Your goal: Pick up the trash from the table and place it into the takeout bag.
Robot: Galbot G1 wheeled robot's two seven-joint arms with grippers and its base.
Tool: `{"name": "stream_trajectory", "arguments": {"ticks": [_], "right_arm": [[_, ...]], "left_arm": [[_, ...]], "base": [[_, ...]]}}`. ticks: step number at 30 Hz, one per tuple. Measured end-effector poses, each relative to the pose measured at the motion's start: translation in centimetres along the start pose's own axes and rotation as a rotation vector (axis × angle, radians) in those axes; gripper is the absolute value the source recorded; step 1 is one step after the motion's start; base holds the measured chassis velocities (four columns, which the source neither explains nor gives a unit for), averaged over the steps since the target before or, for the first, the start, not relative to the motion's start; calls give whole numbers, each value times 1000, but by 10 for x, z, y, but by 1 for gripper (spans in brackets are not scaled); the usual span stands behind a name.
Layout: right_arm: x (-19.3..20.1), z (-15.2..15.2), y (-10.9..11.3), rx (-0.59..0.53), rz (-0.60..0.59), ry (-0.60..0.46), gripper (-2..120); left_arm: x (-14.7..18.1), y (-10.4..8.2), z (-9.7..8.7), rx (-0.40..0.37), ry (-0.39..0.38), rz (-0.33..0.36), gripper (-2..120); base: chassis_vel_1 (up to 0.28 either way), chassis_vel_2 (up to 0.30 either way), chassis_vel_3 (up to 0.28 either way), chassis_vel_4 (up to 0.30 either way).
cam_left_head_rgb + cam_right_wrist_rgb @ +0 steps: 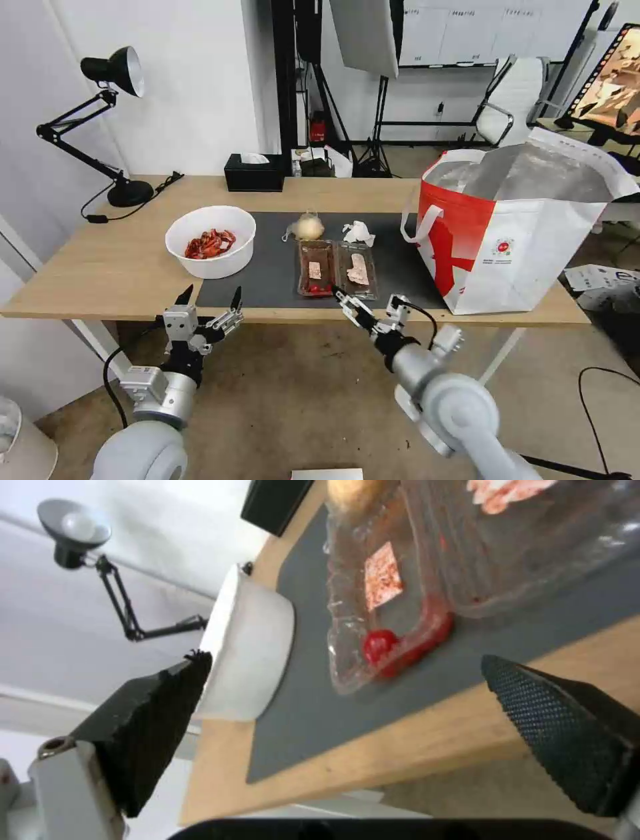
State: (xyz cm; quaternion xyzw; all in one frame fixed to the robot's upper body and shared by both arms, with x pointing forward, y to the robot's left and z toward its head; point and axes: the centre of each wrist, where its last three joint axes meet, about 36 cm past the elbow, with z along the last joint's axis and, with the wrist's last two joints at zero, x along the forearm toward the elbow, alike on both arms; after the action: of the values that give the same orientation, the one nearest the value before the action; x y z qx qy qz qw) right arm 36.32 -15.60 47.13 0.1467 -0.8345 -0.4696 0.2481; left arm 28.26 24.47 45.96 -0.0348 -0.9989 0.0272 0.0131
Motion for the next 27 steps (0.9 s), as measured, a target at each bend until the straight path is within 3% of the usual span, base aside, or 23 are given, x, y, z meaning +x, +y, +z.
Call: {"name": "stream_trajectory", "arguments": {"ticks": [15,27], "right_arm": [[-48,9,16,-78,58,8,100],[-60,2,9,-86,124,-18,100]], "left_arm": [[7,7,2,-4,5,-23,100],[6,6,5,-1,8,-24,100]], "base": [[0,0,0,0],[0,0,0,0]]}}
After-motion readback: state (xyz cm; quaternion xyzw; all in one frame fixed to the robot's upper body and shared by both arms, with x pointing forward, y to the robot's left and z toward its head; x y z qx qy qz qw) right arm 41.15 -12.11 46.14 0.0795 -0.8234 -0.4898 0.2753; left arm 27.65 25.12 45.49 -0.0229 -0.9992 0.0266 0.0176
